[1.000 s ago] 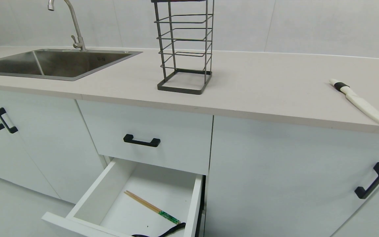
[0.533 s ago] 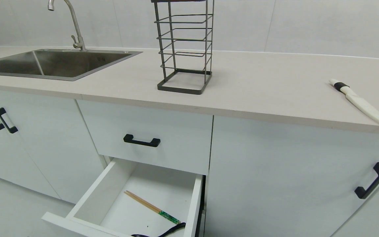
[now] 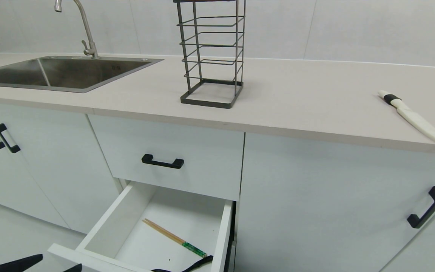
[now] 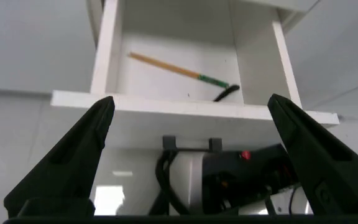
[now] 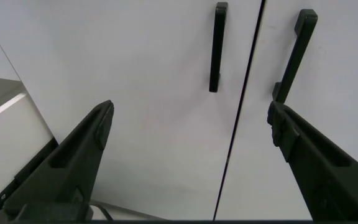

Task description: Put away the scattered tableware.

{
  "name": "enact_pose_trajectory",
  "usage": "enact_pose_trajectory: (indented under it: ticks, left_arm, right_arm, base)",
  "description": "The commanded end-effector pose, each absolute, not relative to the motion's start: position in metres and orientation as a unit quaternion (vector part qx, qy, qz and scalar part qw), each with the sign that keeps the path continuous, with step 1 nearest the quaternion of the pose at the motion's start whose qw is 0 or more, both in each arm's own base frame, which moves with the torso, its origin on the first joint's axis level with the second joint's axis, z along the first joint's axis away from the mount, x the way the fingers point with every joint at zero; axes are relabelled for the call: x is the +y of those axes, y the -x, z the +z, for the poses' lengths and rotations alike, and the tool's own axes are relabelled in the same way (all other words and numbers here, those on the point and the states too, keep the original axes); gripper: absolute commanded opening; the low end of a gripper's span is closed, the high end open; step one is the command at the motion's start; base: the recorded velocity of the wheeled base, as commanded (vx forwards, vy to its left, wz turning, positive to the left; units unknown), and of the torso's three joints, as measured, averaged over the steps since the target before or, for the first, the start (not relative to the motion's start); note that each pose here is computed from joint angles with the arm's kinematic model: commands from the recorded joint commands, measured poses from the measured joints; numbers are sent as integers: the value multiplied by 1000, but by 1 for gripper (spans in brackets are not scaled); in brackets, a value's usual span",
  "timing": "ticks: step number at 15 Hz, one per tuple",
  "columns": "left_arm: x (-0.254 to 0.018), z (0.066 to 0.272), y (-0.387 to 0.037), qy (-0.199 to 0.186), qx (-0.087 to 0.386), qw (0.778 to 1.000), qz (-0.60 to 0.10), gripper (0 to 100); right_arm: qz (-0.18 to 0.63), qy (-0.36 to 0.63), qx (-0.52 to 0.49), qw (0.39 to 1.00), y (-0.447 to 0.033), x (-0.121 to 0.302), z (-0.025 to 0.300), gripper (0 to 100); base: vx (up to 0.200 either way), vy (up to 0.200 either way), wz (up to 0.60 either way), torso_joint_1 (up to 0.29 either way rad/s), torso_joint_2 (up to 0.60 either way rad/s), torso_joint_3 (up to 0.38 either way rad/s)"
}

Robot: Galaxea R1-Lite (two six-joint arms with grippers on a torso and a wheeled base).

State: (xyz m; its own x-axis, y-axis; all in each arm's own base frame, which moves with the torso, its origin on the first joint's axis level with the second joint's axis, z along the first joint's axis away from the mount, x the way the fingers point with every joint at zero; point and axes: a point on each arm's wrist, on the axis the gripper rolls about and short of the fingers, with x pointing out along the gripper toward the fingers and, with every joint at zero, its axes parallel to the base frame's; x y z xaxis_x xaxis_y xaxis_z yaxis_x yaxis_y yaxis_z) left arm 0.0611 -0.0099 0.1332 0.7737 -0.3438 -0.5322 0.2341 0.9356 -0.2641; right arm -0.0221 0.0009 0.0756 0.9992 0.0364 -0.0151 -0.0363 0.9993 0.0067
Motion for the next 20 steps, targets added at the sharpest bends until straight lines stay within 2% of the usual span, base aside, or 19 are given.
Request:
enact_pose_trajectory:
  ticks: [1, 7, 10, 11, 12, 20]
  left_arm:
    - [-15, 120, -82, 109, 387, 902, -158, 100]
    - [-25, 106, -74, 80, 465, 858, -202, 100]
    - [-25, 102, -77, 69, 479, 854, -193, 100]
    - [-25, 97, -82, 35, 491, 853, -172, 100]
    - [-26, 95, -86, 22, 494, 851, -176, 100]
    - [-33, 77, -109, 5, 505, 847, -164, 100]
  right_arm:
    - [18, -3, 9, 1000, 22, 1, 76, 100]
    - [18, -3, 9, 1000, 22, 1, 76, 100]
    - [18, -3, 9, 1000, 22, 1, 76, 100]
    - [18, -3, 9, 1000, 22, 1, 76, 100]
    - [18, -3, 9, 1000, 22, 1, 76, 100]
    - [18, -3, 9, 1000, 22, 1, 76, 100]
  base:
    - [0, 0, 0, 0, 0, 0]
    - [0, 0, 0, 0, 0, 0]
    - [0, 0, 0, 0, 0, 0]
    - [0, 0, 0, 0, 0, 0]
    - [0, 0, 0, 0, 0, 0]
    - [0, 0, 0, 0, 0, 0]
